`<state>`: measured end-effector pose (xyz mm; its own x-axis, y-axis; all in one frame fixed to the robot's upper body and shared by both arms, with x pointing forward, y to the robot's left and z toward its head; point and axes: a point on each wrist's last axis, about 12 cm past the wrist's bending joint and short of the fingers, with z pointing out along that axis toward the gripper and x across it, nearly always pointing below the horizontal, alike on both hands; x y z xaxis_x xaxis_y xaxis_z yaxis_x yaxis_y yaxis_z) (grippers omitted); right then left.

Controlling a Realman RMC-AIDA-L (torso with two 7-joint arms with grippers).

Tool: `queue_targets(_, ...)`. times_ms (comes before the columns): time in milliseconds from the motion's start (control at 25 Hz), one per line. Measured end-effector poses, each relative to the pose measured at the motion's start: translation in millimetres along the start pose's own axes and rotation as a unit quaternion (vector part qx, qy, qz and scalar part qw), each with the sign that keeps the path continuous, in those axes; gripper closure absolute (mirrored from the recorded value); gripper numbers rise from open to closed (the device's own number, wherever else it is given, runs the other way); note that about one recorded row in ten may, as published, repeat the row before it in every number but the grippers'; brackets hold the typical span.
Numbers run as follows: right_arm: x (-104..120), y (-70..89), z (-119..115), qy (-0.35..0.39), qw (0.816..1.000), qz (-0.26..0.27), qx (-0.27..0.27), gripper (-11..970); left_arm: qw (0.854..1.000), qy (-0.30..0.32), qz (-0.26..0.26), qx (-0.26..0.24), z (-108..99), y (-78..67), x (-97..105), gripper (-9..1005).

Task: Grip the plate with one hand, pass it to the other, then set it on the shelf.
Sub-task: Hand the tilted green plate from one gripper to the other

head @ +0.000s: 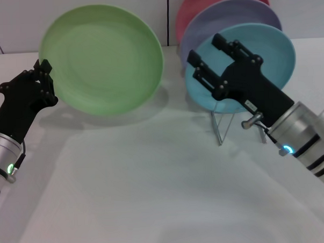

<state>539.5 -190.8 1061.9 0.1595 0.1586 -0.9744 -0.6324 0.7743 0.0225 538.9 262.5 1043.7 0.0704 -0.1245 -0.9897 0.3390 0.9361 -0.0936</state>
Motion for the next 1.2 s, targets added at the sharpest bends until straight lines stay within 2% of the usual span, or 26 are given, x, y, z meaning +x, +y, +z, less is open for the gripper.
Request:
queue_targets(320, 8, 14.6, 15, 0.042, 0.999, 0.006, -0.027, 309, 1.000, -0.006, 0.012, 0.001, -4, -1.0, 1, 931)
queue_targets(880, 15, 23.9, 17, 0.073, 0.997, 0.022, -0.032, 308, 1.000, -0.023, 0.016, 0.000, -18, -0.3, 2, 928)
queue_targets(1200, 17, 25.3, 22, 0.087, 0.993, 0.076, -0.026, 308, 0.999, -0.035, 0.020, -0.024, -24, 3.6, 1, 926)
